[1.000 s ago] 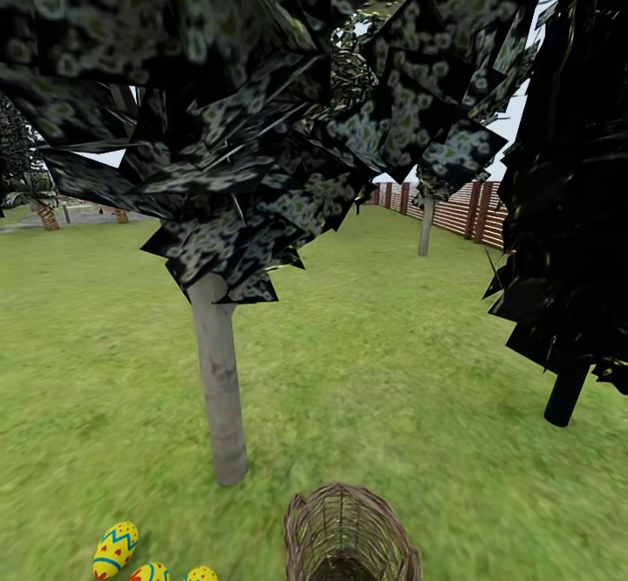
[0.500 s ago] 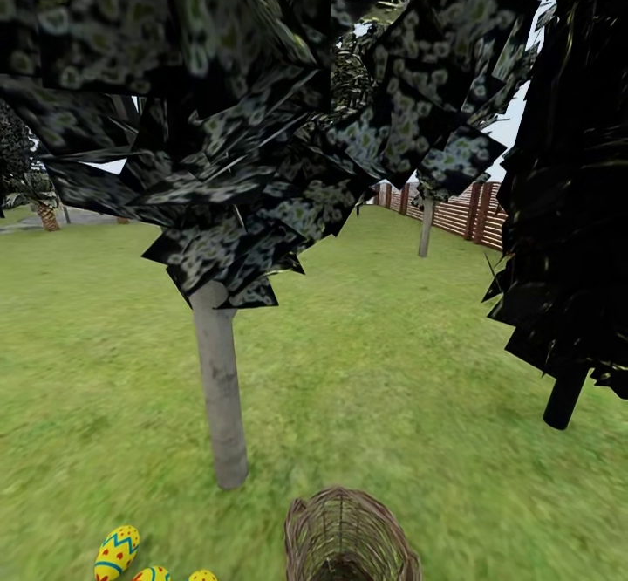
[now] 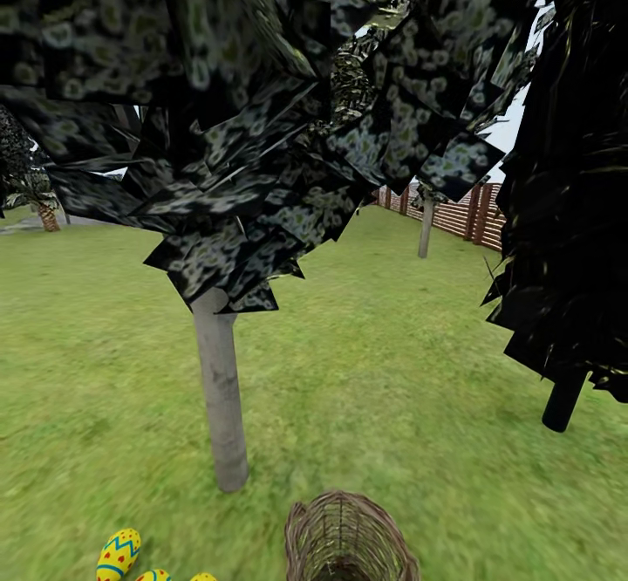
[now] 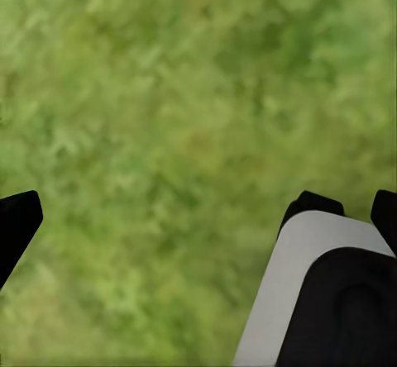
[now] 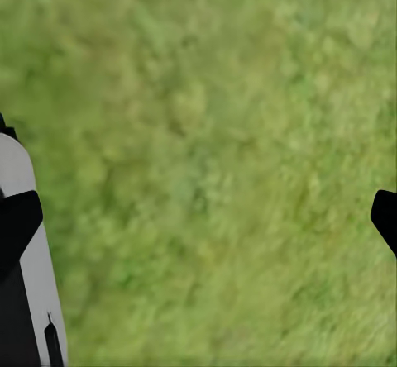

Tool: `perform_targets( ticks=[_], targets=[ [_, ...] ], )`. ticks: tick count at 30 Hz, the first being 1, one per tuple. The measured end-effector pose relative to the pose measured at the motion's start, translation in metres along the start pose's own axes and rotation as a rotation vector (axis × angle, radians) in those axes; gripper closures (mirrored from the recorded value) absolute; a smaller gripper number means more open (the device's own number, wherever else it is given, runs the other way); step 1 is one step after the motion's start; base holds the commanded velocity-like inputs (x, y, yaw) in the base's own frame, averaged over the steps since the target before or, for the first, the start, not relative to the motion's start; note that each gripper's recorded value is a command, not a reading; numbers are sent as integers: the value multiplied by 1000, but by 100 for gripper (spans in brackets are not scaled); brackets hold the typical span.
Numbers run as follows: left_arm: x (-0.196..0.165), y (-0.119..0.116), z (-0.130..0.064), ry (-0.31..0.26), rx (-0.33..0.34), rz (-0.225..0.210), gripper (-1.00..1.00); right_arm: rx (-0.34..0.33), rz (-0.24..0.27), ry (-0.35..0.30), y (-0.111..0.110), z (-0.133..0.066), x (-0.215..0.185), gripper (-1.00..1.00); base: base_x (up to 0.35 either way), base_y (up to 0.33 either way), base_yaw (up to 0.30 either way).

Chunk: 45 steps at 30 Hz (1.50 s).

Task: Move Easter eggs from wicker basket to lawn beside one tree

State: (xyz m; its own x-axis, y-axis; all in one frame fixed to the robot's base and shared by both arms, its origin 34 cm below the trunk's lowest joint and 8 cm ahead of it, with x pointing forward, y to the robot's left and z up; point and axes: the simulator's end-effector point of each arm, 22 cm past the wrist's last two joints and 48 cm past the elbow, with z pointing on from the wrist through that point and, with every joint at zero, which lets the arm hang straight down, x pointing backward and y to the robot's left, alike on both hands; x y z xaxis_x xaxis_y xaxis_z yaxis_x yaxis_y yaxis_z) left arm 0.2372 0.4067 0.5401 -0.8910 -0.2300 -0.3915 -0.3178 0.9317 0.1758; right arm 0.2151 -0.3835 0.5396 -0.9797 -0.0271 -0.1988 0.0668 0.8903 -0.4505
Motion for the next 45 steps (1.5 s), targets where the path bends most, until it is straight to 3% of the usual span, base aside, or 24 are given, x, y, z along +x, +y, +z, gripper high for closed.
perform_targets(
  ticks=[20, 45],
  targets=[
    [-6, 2, -26, 3, 4, 2, -100, 0, 0, 1, -12, -24, -3, -100, 0, 0, 0],
    [-6, 1, -26, 10, 5, -1, -100, 0, 0, 1, -12, -24, -3, -100, 0, 0, 0]
  ],
)
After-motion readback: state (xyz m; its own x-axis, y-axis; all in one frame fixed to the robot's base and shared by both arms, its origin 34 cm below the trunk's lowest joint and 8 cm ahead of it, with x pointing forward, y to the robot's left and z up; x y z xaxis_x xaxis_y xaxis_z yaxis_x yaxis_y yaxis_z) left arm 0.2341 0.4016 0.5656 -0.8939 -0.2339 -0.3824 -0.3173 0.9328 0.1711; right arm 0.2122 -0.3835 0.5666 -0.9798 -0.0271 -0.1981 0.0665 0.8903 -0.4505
